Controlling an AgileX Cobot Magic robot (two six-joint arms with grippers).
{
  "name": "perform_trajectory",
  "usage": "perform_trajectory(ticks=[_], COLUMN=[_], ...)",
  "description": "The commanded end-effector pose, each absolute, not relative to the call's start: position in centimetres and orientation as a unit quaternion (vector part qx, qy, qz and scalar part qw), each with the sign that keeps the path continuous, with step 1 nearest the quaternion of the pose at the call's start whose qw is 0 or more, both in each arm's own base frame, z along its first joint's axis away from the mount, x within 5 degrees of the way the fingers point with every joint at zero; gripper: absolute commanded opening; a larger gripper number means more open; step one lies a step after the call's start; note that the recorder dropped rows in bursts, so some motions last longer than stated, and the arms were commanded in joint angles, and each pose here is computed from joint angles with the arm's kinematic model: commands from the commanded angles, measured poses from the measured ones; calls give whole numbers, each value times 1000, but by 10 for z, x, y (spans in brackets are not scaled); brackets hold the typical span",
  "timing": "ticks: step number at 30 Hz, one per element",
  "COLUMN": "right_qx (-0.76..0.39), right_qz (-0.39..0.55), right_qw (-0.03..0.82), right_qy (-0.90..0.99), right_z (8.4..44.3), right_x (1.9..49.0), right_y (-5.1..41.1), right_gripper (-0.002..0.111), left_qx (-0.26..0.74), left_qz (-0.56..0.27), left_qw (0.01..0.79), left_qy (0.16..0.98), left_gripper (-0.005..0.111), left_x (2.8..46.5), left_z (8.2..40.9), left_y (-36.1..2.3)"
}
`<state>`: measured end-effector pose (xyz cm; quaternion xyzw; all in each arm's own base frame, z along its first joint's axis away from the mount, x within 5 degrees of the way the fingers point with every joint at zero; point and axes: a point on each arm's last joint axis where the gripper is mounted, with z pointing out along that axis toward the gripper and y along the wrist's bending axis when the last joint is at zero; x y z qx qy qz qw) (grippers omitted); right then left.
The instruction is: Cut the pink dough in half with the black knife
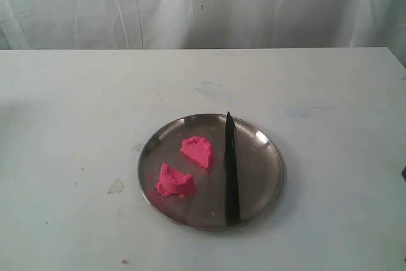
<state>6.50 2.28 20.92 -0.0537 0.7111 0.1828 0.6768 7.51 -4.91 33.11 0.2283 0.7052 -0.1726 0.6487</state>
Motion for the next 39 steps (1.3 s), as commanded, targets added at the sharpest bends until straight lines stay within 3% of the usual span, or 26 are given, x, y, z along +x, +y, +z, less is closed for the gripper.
perform_trajectory(ticks=[1, 23, 26, 35, 39], right_qx=[-65, -64, -64, -64, -64], right_qz=[174, 177, 177, 177, 177], right_qw=[691, 698, 698, 698, 698], right_qy=[699, 691, 691, 691, 691], right_z=[208, 209, 209, 209, 209], right_x=[57, 53, 53, 53, 53], right_y=[20, 19, 19, 19, 19], right_gripper=[0, 0, 0, 0, 0], left_qx=[225, 227, 228, 49, 43], left_qz=[-179, -181, -131, -79, -64], left_qw=[648, 645, 652, 643, 659], left_qy=[705, 707, 711, 760, 748], left_gripper=[0, 0, 0, 0, 0], left_x=[74, 74, 76, 74, 71], left_z=[330, 328, 326, 279, 252], left_y=[-49, -50, -44, -15, -12])
